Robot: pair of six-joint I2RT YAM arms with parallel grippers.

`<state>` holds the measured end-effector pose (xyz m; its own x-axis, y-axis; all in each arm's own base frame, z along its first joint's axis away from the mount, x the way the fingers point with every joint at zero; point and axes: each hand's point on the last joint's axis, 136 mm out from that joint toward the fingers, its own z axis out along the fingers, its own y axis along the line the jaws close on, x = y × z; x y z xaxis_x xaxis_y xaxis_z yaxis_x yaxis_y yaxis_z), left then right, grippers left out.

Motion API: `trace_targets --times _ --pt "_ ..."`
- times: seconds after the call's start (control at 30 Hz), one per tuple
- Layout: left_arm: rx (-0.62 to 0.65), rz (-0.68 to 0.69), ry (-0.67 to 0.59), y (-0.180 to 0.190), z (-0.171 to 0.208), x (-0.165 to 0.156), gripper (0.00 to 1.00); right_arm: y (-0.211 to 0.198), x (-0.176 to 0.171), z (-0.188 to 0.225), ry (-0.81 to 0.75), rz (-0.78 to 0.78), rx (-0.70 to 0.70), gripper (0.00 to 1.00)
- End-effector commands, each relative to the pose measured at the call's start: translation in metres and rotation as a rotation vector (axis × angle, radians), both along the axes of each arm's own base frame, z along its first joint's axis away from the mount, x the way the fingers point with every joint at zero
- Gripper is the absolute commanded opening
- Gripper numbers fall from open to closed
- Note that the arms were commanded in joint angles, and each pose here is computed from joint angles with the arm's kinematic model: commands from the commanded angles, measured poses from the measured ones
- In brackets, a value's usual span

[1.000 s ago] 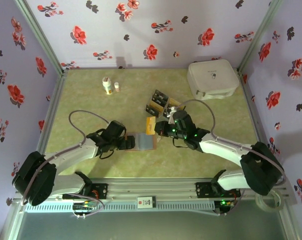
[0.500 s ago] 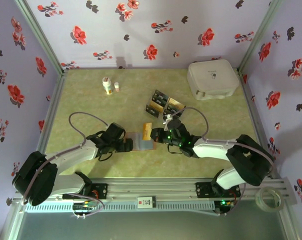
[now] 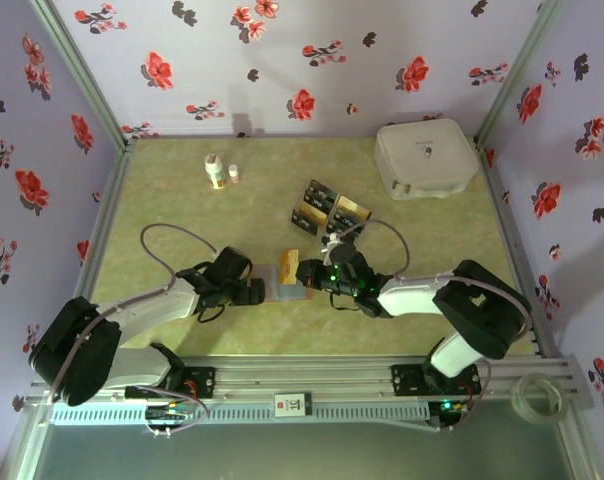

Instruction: Put the credit cards into the card holder

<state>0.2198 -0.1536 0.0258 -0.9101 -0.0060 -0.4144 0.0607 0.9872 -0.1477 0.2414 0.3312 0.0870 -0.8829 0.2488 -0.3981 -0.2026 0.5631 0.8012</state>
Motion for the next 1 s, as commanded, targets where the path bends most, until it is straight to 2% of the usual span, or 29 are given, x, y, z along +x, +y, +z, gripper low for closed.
trace_targets --times 0.0,0.37,0.97 --pt "0.054 0.008 -0.003 0.010 -0.003 0.001 1.00 0.003 -0.003 0.000 -0.004 0.002 0.031 0.00" --pt "0.129 0.024 0.022 0.021 -0.008 0.000 1.00 0.008 -0.007 -0.008 0.012 0.021 0.044 0.00" --pt "0.141 0.034 0.025 0.024 -0.010 -0.002 1.00 0.008 -0.009 -0.021 0.023 0.023 0.036 0.00"
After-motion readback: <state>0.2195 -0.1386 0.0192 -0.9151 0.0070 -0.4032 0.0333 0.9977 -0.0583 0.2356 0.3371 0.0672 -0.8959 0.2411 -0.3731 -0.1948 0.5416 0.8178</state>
